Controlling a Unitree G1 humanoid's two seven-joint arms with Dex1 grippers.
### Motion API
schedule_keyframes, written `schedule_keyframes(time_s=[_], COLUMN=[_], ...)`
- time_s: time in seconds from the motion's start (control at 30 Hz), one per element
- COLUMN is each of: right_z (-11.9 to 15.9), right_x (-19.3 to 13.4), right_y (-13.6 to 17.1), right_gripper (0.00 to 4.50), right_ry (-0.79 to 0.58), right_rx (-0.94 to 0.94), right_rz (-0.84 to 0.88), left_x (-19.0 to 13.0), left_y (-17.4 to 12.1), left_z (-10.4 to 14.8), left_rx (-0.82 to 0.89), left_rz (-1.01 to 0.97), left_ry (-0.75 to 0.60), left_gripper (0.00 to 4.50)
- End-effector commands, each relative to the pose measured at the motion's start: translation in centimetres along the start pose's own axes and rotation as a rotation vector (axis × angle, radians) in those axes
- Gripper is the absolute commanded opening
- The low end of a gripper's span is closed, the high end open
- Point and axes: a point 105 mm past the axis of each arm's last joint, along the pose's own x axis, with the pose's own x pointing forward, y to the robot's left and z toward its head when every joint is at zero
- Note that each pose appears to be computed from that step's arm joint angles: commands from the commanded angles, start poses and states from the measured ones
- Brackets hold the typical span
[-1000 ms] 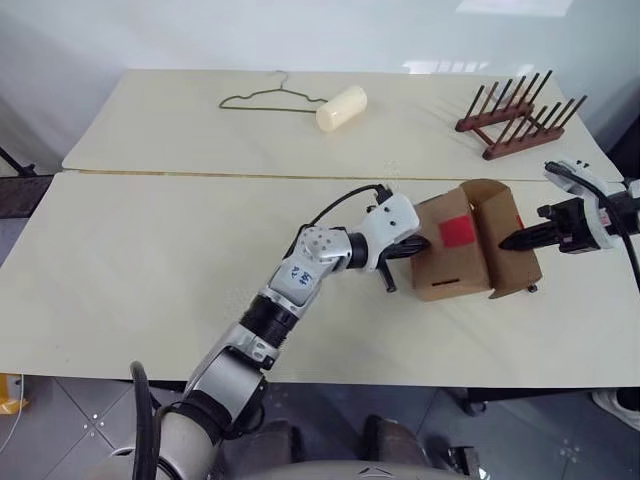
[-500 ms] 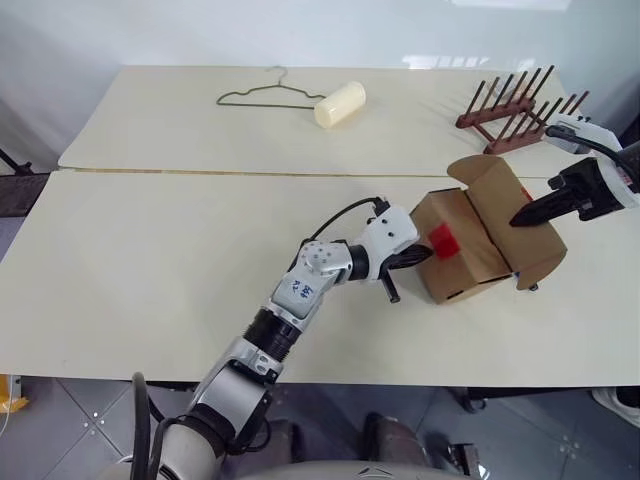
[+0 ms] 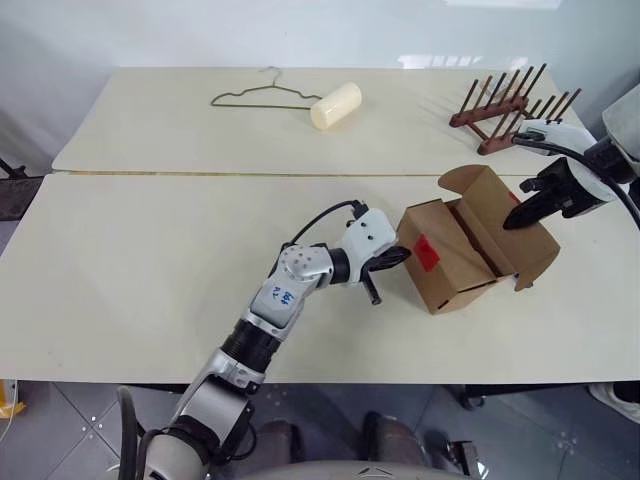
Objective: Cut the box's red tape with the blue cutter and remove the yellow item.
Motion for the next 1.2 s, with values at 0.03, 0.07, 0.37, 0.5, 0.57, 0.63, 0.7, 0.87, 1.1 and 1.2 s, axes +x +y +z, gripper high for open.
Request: schedule_keyframes(time_s=[0.03,0.07,0.37,0.5,0.57,0.63,0.7,0.87,1.1,1.2], right_z=[0.8,0.9,0.7,0.6,0.5,0.4,0.2,-0.7,-1.4,-1.4], right_x=[-1.6,-1.6,-1.2,-0.8,-0.7,-0.5,-0.3,-0.2,-0.2,-0.1], right_y=[0.2,0.3,0.1,0.4,0.5,0.5,0.7,1.8,0.8,-0.4], right_gripper=[0.03,0.03,0.03,0.03,0.03,0.03,0.03,0.03,0.03,0.03], right_ry=[-0.06,-0.064,-0.065,-0.061,-0.06,-0.062,-0.06,-0.036,-0.033,-0.037], right_rx=[0.002,0.007,0.029,0.039,0.041,0.042,0.043,0.018,0.008,0.0], right_rz=[-0.019,-0.022,-0.023,-0.006,-0.004,0.005,0.024,0.125,0.135,0.106], left_x=[-1.1,-1.5,1.5,3.6,4.1,4.5,4.9,5.4,2.7,2.0], left_y=[-1.8,-2.3,-3.1,-3.1,-3.0,-2.2,-1.5,-1.2,-1.6,-2.0], left_z=[4.2,5.1,8.0,6.3,5.3,4.3,3.0,0.7,-4.1,-5.7], left_rx=[0.034,0.042,0.111,0.105,0.137,0.141,0.15,0.082,-0.005,-0.064], left_rz=[-0.121,-0.159,-0.253,-0.262,-0.254,-0.207,-0.159,-0.119,-0.151,-0.159], left_ry=[-0.109,-0.124,-0.13,-0.074,-0.021,0.013,0.05,0.095,0.291,0.327], left_gripper=[0.0,0.0,0.0,0.0,0.0,0.0,0.0,0.0,0.0,0.0])
